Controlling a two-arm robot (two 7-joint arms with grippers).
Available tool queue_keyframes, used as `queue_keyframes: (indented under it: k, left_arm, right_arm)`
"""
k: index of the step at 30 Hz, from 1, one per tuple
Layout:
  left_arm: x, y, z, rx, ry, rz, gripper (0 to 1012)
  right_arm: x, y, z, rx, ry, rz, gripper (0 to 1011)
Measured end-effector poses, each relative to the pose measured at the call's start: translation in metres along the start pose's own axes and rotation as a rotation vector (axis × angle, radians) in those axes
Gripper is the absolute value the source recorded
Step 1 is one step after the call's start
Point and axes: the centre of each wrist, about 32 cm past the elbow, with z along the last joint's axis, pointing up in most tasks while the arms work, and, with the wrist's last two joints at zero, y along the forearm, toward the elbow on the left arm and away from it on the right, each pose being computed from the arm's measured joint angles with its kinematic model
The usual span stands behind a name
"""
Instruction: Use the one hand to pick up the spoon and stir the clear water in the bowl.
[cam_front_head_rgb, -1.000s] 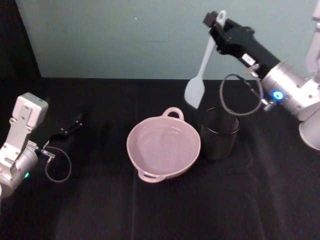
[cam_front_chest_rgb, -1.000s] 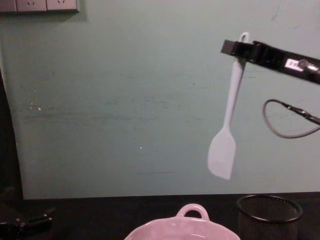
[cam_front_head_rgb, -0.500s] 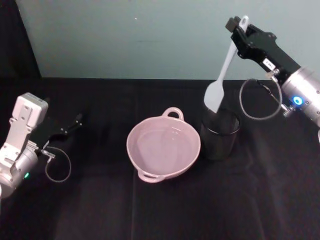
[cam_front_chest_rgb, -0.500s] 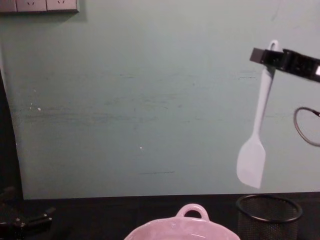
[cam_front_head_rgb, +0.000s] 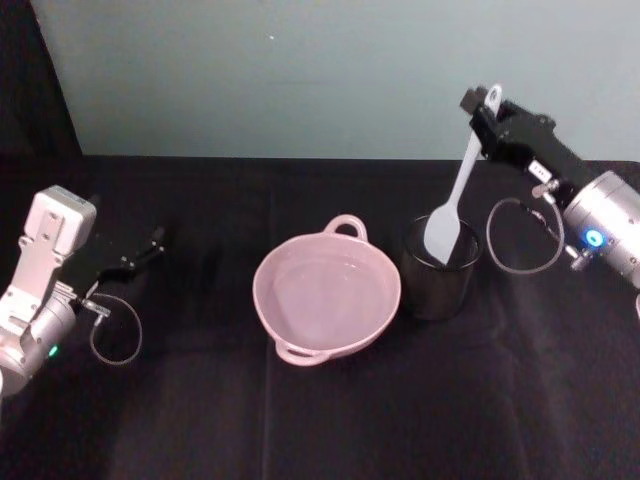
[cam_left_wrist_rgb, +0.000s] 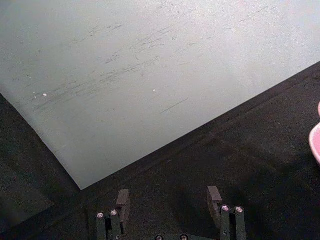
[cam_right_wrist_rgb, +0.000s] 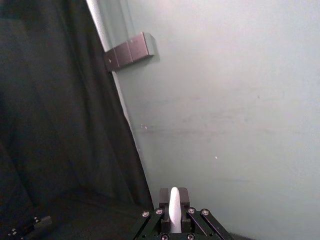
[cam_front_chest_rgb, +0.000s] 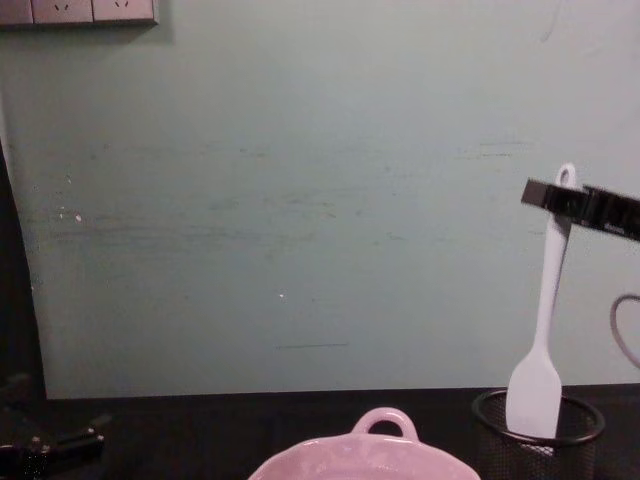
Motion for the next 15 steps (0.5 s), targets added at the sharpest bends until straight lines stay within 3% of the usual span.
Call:
queue_keyframes:
  k: [8,15]
  left_arm:
    - [0.0000,0.0000,0.0000,0.000,0.000,0.000,1011]
    - [0.0000,0.0000,0.0000,0.000,0.000,0.000,1011]
  right_arm:
    - [0.007,-0.001,-0.026,-0.028,0.062,-0.020,111]
    - [0.011,-0.001,-0.040,-0.036,0.107,-0.030,112]
